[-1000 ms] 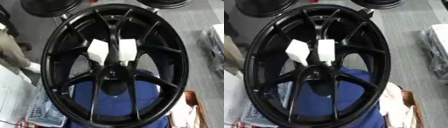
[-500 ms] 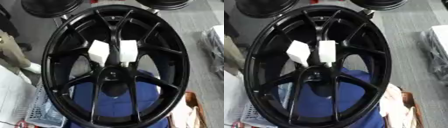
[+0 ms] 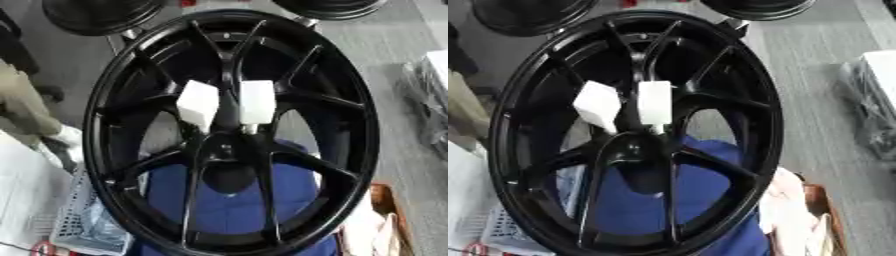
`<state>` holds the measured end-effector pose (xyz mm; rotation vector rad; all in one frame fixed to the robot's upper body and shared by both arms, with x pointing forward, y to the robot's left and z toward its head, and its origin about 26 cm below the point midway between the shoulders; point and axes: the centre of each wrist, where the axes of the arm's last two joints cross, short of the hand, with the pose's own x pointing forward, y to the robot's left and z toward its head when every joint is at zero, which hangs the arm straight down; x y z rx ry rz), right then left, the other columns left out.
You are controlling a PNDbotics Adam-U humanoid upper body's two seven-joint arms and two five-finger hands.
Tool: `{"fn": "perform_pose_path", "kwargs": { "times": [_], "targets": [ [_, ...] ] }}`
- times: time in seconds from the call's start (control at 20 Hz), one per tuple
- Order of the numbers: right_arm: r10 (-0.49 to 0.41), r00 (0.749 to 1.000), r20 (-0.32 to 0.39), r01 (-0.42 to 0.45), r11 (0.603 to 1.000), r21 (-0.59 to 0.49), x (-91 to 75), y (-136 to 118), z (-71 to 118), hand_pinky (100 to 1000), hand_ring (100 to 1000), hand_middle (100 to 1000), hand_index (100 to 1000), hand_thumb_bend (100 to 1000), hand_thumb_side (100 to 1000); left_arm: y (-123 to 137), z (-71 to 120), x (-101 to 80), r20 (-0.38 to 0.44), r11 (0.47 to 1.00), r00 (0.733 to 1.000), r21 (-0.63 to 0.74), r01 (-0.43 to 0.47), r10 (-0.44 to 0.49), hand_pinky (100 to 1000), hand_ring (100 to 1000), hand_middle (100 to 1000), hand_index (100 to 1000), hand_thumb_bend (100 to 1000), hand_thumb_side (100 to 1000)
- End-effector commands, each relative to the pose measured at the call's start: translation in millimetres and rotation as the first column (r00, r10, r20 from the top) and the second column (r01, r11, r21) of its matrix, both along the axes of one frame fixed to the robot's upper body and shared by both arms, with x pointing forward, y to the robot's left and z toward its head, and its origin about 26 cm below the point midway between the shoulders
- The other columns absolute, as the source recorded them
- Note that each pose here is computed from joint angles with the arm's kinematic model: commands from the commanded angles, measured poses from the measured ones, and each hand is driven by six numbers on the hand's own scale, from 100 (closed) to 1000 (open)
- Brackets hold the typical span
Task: Pull the pin out of the wheel hub.
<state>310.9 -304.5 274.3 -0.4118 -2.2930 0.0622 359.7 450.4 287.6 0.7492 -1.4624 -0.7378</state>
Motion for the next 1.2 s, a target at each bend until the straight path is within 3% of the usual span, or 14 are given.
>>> {"fn": "perform_pose_path", "kwargs": {
  "times": [0.05, 0.35, 0.6, 0.9, 1.2],
  "targets": [
    [0.001, 0.999, 0.036, 0.0, 1.0, -0.013, -3.9, 0, 10.6, 746, 732, 732, 796, 100, 448, 3, 18.8, -5.2, 0.046, 1.0, 0.999, 0.014, -0.004, 0.004, 869, 828, 782, 805, 272, 304],
    [0.002, 0.999, 0.038, -0.001, 1.0, -0.013, -4.0, 1, 11.2, 746, 732, 733, 795, 100, 448, -7, 24.2, -5.8, 0.1, 1.0, 0.995, -0.01, 0.02, -0.019, 853, 792, 738, 780, 215, 362],
    [0.001, 0.999, 0.04, -0.001, 1.0, -0.015, -4.4, 1, 11.9, 746, 732, 733, 795, 100, 447, -28, 33.1, -10.2, 0.221, 0.993, 0.972, -0.068, 0.095, -0.078, 841, 744, 690, 747, 148, 446],
    [0.003, 0.999, 0.047, -0.002, 1.0, -0.016, -5.3, 2, 13.3, 745, 732, 733, 795, 100, 444, -60, 32.7, -16.4, 0.366, 0.949, 0.914, -0.185, 0.256, -0.175, 836, 713, 663, 731, 104, 540],
    [0.004, 0.997, 0.072, -0.002, 1.0, -0.023, -7.7, 3, 17.8, 746, 734, 735, 795, 100, 431, -90, 26.6, -23.0, 0.518, 0.866, 0.842, -0.344, 0.362, -0.146, 835, 702, 657, 722, 125, 564]
  ]
}}
